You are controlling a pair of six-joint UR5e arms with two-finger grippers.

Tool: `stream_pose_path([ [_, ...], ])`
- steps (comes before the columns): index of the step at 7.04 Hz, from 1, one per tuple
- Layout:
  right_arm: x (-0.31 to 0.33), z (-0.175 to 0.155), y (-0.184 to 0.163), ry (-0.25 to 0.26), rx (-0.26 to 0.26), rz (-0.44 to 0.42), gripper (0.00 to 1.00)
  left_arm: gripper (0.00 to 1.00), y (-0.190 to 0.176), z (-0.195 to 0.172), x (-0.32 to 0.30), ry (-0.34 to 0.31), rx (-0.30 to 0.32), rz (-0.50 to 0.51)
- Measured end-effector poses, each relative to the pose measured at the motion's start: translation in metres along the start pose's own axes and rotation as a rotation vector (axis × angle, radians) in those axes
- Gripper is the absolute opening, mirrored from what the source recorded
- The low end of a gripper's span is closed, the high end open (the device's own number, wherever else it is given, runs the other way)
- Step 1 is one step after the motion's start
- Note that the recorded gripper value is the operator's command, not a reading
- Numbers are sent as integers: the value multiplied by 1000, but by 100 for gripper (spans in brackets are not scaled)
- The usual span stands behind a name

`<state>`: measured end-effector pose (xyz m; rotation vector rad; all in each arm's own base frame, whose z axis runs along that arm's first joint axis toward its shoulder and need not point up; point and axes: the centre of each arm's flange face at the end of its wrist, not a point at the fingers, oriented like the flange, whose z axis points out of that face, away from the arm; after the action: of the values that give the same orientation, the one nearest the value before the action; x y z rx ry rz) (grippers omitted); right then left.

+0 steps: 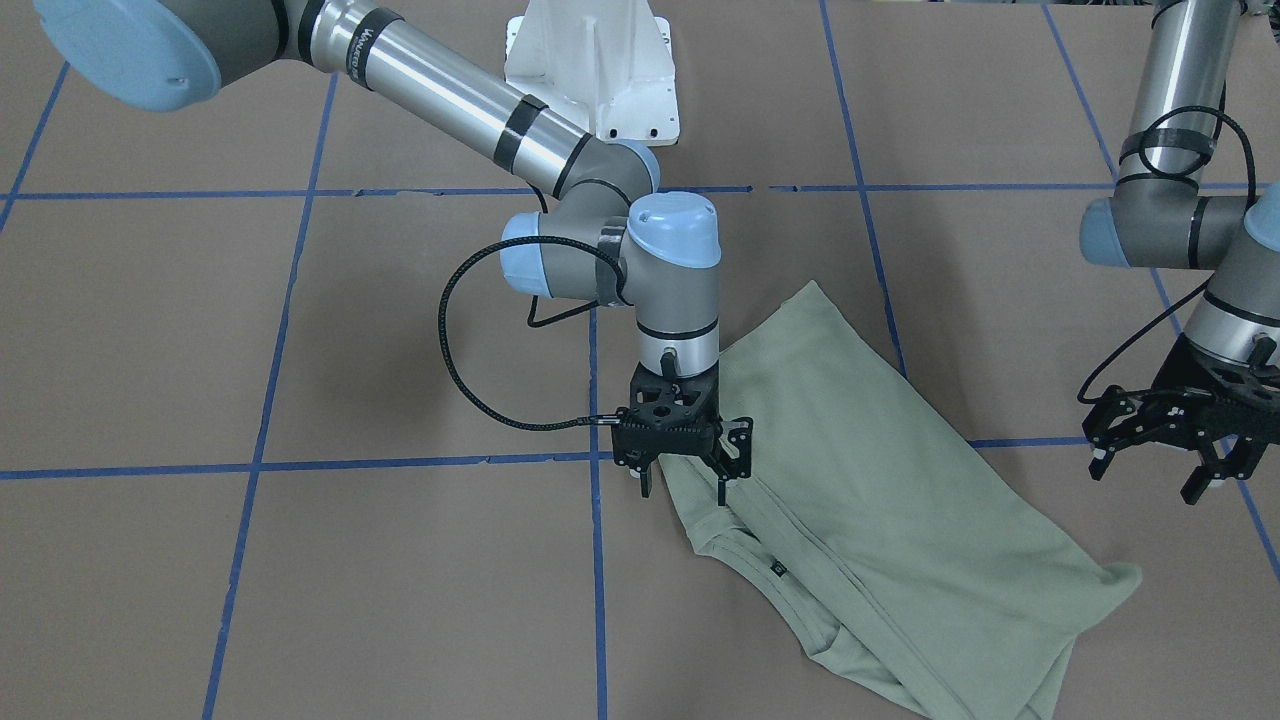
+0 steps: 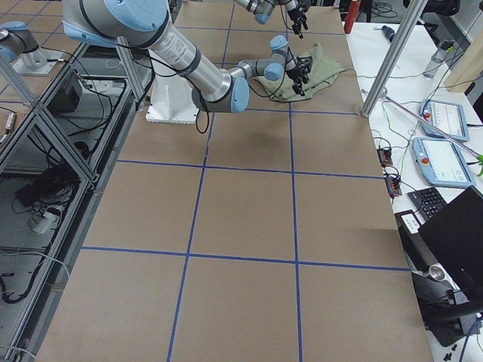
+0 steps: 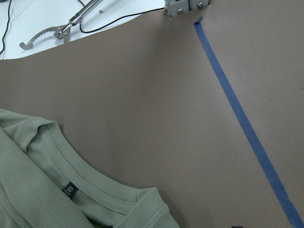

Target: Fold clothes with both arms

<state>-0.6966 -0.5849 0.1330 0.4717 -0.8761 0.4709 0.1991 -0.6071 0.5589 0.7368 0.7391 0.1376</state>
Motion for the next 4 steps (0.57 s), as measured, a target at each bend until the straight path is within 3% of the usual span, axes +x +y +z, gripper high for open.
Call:
stream_pose_path([
  [4, 4, 17, 33, 37, 22, -94, 69, 100, 2, -1, -1, 0, -1, -1],
])
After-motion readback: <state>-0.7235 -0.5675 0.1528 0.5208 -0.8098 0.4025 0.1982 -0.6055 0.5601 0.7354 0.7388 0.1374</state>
